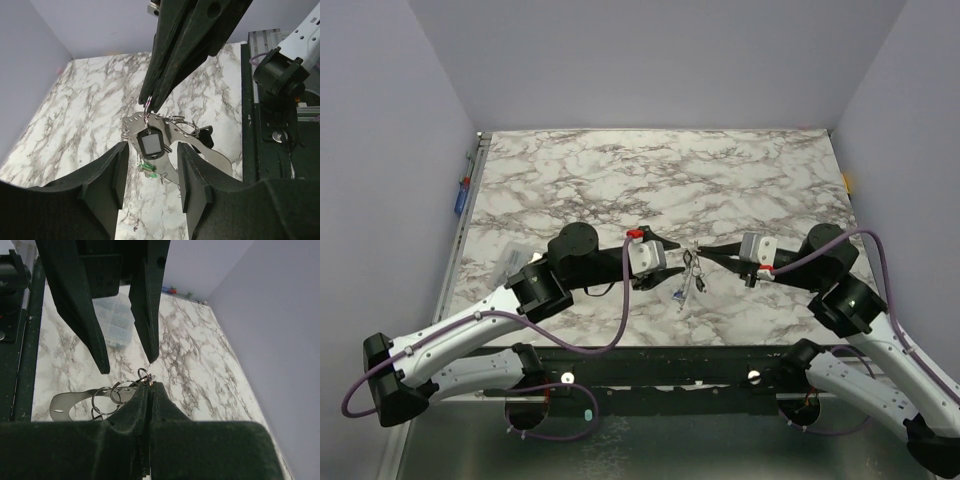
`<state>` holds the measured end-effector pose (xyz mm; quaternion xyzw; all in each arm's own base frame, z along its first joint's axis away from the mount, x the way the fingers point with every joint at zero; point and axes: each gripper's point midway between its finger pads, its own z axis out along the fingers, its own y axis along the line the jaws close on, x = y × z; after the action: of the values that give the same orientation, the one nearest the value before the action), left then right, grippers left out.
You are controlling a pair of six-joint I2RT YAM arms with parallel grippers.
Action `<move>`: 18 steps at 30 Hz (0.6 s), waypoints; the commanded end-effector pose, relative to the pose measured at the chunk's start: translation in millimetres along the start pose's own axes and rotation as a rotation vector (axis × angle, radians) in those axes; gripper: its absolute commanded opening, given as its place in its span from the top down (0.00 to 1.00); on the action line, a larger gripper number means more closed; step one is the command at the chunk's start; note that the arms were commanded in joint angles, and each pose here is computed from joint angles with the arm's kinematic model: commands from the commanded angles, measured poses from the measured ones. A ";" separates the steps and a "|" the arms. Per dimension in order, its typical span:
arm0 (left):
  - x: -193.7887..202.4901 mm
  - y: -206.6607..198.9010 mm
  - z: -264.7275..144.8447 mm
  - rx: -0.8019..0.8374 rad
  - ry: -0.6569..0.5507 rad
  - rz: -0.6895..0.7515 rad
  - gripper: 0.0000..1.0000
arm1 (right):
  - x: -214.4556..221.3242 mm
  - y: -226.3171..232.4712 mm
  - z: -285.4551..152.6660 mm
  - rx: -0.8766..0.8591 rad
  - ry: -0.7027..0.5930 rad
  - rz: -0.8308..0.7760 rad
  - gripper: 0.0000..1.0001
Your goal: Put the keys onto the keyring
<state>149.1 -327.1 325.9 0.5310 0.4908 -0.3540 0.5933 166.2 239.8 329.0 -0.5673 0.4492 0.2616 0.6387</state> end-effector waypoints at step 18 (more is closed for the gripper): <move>-18.3 -0.7 10.4 0.014 -0.053 -0.066 0.62 | -22.0 -5.5 -1.7 0.018 -0.078 -0.028 0.99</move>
<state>154.5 -341.2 331.2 0.5099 0.5091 -0.3779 0.5814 161.3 239.1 341.3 -0.5592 0.4349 0.2688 0.6527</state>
